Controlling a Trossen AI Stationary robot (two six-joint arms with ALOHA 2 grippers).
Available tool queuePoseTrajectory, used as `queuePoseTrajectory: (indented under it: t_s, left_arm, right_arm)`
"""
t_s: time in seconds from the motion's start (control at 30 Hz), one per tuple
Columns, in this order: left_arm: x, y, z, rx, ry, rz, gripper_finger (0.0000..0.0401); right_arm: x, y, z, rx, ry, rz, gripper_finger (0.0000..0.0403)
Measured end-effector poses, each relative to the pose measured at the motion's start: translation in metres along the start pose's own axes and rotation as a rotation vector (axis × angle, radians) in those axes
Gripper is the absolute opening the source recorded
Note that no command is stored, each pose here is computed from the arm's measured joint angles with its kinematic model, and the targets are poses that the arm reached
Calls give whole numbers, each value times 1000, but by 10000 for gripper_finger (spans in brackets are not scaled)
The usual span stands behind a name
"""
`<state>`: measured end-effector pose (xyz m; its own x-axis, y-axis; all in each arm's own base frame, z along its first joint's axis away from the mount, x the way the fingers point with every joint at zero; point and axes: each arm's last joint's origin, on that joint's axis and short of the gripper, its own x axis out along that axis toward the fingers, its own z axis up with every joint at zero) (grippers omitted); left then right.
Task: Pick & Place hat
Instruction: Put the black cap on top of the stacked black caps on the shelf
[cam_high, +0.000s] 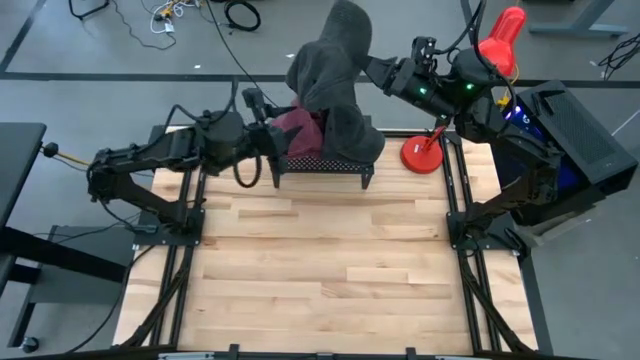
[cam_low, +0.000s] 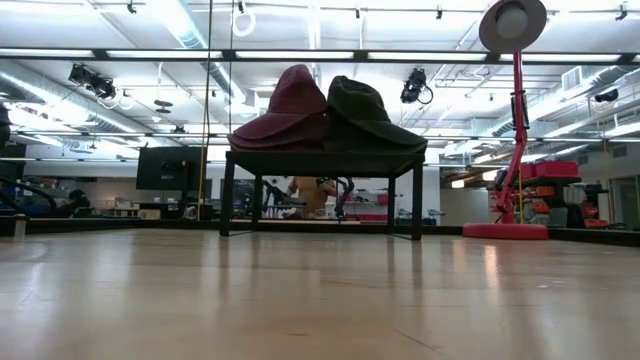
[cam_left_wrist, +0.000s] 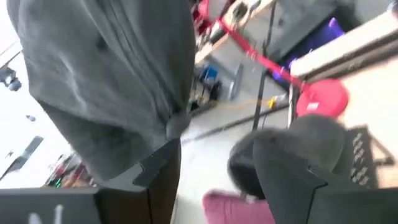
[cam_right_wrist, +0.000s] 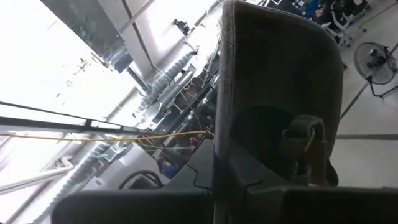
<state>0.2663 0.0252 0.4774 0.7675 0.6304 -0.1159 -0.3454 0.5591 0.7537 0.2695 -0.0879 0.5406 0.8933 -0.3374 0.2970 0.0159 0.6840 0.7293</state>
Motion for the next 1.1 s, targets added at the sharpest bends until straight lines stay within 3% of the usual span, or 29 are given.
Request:
queuePoseTrajectory:
  t_s: [0.17, 0.5, 1.1]
  left_arm:
    - [11, -6, 1, 5, 85, 98, 201]
    - [8, -4, 17, -1, 35, 204, 199]
    - [0, -8, 27, 22, -15, 205, 177]
  right_arm:
    - [0, 3, -2, 9, -14, 5, 9]
    - [0, 6, 0, 11, -36, 31, 9]
    - [3, 10, -10, 39, -5, 46, 10]
